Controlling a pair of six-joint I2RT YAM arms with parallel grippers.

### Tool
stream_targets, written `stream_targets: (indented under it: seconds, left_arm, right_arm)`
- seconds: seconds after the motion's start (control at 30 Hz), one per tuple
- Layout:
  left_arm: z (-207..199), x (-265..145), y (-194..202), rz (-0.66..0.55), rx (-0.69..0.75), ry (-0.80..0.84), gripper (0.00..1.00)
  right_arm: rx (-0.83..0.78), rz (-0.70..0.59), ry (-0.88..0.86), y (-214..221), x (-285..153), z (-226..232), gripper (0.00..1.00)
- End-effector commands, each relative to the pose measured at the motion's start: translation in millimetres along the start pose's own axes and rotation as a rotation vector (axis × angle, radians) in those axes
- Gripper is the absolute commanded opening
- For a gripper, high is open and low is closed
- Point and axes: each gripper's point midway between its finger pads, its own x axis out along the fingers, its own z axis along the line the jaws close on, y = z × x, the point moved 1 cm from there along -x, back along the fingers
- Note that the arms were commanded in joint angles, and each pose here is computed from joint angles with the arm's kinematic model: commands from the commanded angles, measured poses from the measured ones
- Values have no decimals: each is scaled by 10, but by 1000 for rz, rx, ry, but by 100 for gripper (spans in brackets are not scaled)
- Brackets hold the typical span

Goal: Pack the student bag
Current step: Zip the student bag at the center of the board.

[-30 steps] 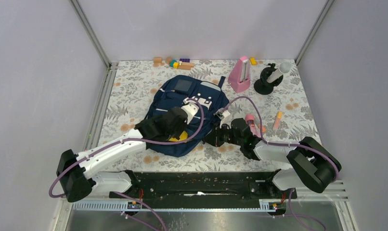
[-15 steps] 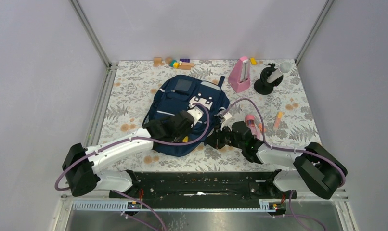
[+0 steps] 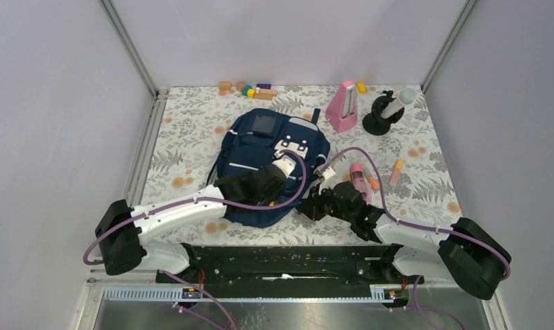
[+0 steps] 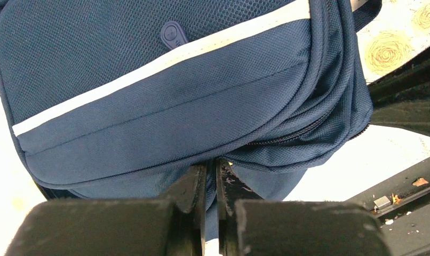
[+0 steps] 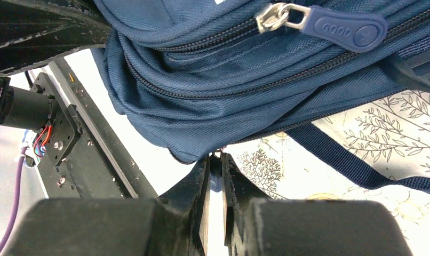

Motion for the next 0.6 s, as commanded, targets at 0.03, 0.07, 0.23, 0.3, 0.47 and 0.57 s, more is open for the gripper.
stream_targets:
  seconds: [0.03, 0.07, 0.23, 0.3, 0.47, 0.57]
  left_arm:
    - [-156, -27, -687, -228, -163, 42, 0]
    - [-155, -29, -694, -230, -165, 42, 0]
    - [-181, 4, -642, -221, -143, 49, 0]
    - [-197, 5, -623, -218, -139, 57, 0]
    - [-247, -55, -676, -256, -160, 99, 0]
    - [-298, -70, -709, -276, -181, 130, 0]
  right_arm:
    - [-31, -22, -161, -77, -135, 444, 0]
    - [-32, -27, -160, -93, -165, 457, 0]
    - [-47, -41, -134, -135, -299, 456, 0]
    - [-56, -39, -122, -129, -321, 435, 0]
    - [-54, -17, -116, -62, -288, 412, 0]
    - [-51, -14, -121, -21, -243, 450, 0]
